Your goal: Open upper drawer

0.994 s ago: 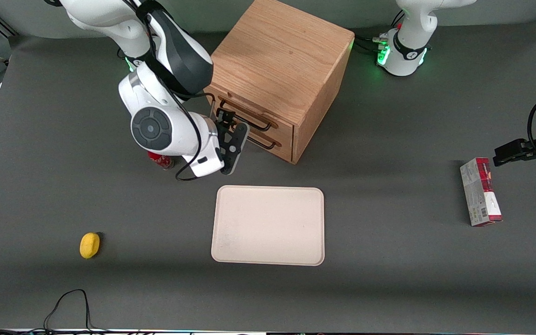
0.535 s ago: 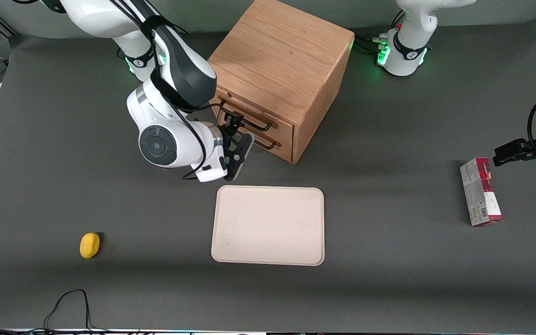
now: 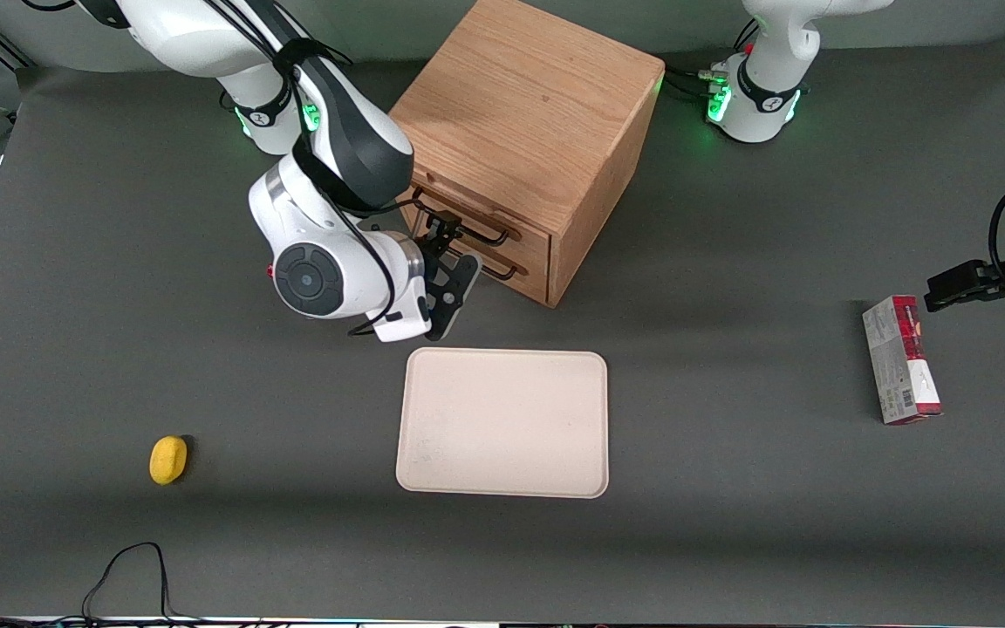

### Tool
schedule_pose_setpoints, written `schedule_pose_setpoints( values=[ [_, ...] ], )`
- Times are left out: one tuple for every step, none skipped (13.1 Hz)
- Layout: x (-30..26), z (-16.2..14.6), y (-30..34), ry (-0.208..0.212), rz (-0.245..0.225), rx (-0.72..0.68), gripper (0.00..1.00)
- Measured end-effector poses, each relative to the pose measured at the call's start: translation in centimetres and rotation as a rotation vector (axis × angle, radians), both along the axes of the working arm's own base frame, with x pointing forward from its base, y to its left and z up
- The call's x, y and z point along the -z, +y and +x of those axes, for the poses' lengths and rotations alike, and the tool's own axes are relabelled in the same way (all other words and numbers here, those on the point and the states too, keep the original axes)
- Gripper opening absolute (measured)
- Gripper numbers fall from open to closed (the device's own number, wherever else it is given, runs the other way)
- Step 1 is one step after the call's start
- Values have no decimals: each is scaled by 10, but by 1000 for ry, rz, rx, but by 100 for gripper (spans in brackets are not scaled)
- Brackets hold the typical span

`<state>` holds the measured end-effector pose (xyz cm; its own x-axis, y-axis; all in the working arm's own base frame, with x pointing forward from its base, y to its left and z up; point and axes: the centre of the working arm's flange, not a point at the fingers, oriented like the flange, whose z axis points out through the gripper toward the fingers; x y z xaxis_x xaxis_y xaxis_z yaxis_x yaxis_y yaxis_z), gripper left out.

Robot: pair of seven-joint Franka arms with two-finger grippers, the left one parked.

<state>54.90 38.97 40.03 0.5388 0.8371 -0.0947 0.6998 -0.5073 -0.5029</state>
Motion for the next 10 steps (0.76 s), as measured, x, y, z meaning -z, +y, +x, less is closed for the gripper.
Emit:
schedule_pose_setpoints(
  values=[
    [4,-4,5,7,-7,-3,100],
    [7,-8,9,11,-13,-1,100],
    [8,-11,13,14,-19,0,100],
    [9,-14,16,16,-23,-1,100],
    [11,-16,18,20,-26,-4,100],
    [14,-18,19,24,-30,-6,100],
    [17,-19,18,27,-37,-8,100],
    [20,-19,16,28,-47,-10,100],
    [22,-20,15,29,-55,-12,100],
    [25,-21,15,32,-61,-14,100]
  ],
)
